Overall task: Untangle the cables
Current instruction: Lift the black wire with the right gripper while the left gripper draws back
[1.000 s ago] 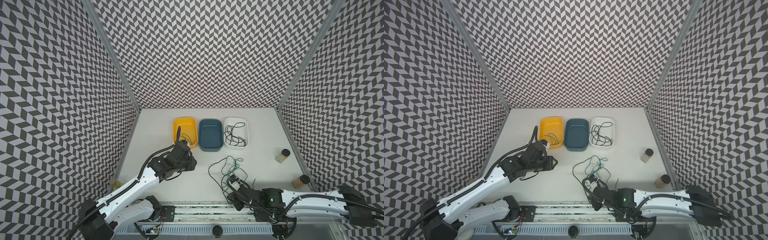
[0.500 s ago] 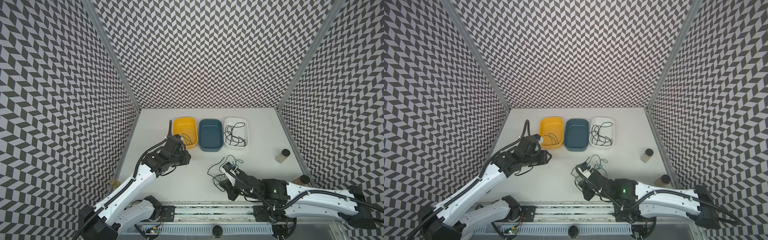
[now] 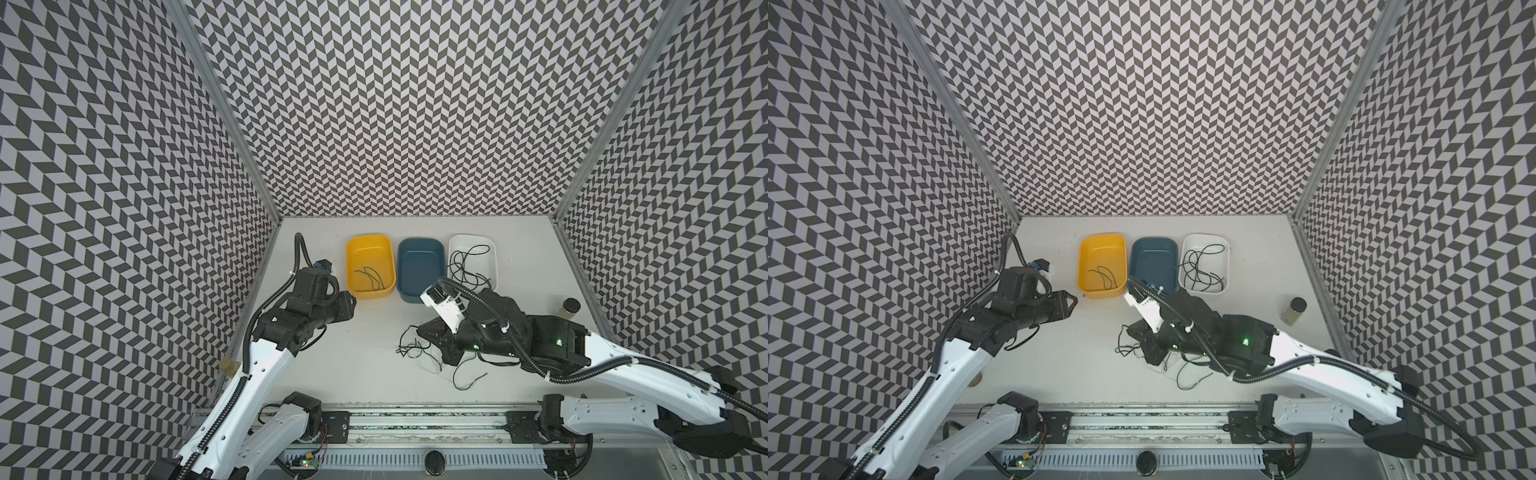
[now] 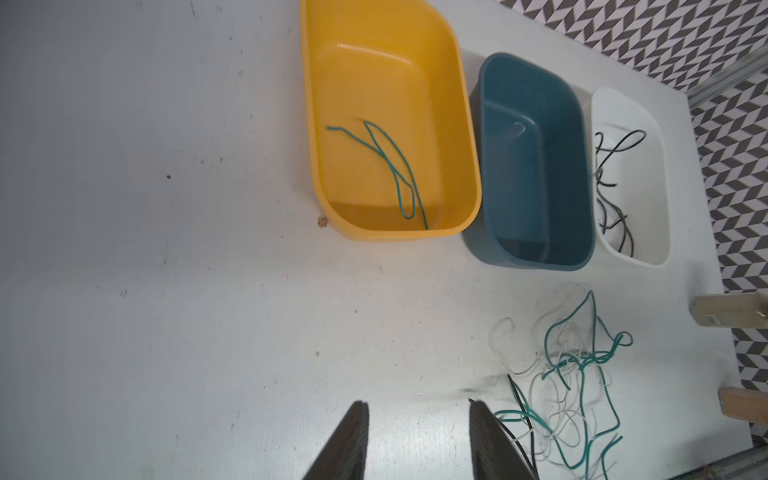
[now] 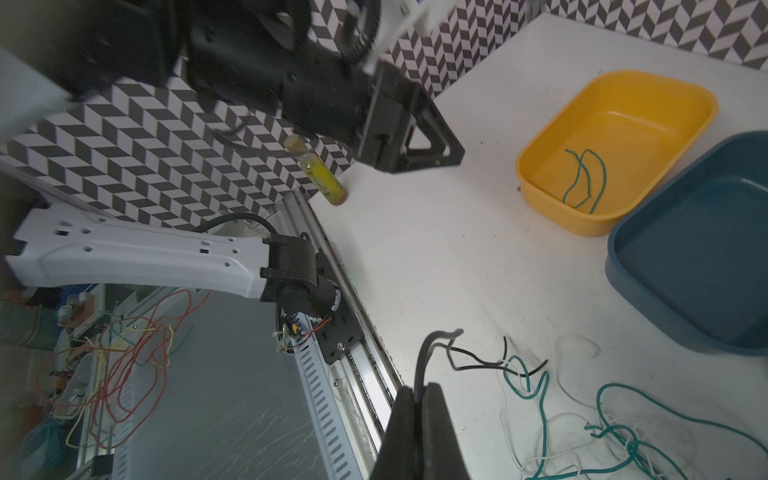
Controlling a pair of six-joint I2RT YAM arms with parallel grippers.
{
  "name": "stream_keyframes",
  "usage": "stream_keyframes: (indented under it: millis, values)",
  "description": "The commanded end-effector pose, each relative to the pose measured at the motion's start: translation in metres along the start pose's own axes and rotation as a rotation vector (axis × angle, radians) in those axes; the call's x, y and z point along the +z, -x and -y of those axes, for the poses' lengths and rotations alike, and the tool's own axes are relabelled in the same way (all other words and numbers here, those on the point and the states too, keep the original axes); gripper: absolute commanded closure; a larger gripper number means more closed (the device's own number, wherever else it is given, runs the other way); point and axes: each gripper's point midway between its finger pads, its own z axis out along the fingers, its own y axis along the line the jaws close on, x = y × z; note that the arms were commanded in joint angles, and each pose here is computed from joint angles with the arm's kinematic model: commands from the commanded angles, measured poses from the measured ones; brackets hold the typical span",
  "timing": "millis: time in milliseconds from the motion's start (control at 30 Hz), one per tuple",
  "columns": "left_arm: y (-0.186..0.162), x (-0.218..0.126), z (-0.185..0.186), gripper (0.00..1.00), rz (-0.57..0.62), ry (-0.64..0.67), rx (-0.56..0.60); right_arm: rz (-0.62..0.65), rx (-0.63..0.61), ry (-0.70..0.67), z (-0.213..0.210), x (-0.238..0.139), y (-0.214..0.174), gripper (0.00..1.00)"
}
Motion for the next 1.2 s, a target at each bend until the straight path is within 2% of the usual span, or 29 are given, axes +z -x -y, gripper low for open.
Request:
stream_keyframes:
  millis: [0,200,400,667,767,900,1033,1167]
  values:
    - [0.000,0.002,-0.007,0.57,0.030,0.018,0.017,0.001,-0.083,0.006,-0.006,-0.009,0.016,1.00]
    - [0.005,-0.005,-0.010,0.57,0.069,0.037,0.024,0.075,-0.117,-0.045,0.001,-0.031,0.048,1.00]
    - [0.007,-0.011,-0.011,0.50,0.096,0.042,0.046,0.159,-0.119,-0.098,0.016,-0.061,0.081,1.00]
    - [0.006,-0.016,-0.014,0.46,0.115,0.056,0.062,0.213,-0.138,-0.092,0.010,-0.084,0.109,1.00]
    - [0.006,-0.017,-0.013,0.45,0.120,0.060,0.066,0.235,-0.154,-0.134,0.015,-0.092,0.119,1.00]
    - [0.006,-0.022,-0.010,0.43,0.137,0.051,0.088,0.258,-0.182,-0.235,0.036,-0.099,0.128,1.00]
    - [0.006,-0.031,-0.003,0.42,0.179,0.034,0.136,0.254,-0.149,-0.372,0.083,-0.100,0.132,1.00]
    - [0.005,-0.037,-0.003,0.30,0.234,0.036,0.160,0.281,-0.054,-0.441,0.124,-0.103,0.135,1.00]
